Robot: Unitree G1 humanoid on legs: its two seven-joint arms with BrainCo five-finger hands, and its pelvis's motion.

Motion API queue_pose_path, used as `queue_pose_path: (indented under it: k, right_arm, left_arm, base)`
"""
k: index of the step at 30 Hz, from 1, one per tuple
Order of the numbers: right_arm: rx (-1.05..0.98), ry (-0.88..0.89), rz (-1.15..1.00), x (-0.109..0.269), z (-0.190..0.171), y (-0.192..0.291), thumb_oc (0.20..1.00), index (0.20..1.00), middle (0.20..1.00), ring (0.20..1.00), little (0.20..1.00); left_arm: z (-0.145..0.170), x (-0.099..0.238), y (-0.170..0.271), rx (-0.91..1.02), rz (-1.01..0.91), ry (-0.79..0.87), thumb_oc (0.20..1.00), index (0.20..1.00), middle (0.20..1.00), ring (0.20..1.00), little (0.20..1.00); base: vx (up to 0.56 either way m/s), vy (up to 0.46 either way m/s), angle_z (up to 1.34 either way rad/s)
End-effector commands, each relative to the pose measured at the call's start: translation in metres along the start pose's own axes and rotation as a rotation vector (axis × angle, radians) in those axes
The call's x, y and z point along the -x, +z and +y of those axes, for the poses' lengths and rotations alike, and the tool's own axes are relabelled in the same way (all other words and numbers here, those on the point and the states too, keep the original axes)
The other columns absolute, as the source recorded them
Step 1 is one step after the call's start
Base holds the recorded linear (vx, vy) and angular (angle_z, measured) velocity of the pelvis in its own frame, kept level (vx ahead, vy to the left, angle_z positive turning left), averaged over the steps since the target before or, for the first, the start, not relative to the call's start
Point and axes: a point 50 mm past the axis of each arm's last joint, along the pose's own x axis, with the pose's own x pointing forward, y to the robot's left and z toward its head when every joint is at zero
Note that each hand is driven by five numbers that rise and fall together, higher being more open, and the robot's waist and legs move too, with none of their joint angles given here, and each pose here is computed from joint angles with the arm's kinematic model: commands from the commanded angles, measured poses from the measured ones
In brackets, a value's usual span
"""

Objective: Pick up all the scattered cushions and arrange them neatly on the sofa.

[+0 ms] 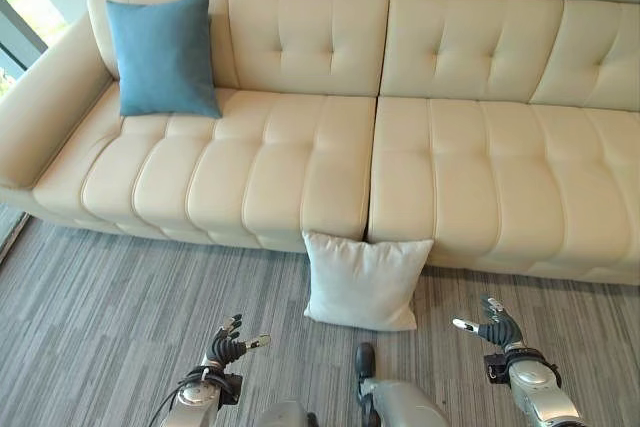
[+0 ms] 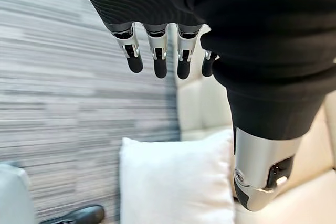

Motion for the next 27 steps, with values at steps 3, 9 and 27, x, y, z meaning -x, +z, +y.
queue_pose_path:
  k: [3, 9, 27]
  right_arm:
    - [0.016, -0.093, 0.040, 0.004, -0.031, -0.012, 1.000, 1.000, 1.000, 1.000, 1.000]
    - [0.015, -0.055, 0.010, 0.001, -0.020, -0.004, 1.000, 1.000, 1.000, 1.000, 1.000]
    - [0.152, -0.052, -0.167, -0.017, -0.024, 0.053, 1.000, 1.000, 1.000, 1.000, 1.000]
  left_arm:
    - [0.007, 0.002, 0.001, -0.071, -0.025, 0.010, 1.000, 1.000, 1.000, 1.000, 1.000]
    - [0.014, 0.004, 0.001, -0.081, -0.027, 0.018, 1.000, 1.000, 1.000, 1.000, 1.000]
    - [0.049, -0.006, 0.030, 0.021, -0.112, 0.188, 1.000, 1.000, 1.000, 1.000, 1.000]
  base:
    - [0.12, 0.128, -0.38]
    - [0.05, 0.103, -0.34]
    - [-0.04, -0.140, 0.01]
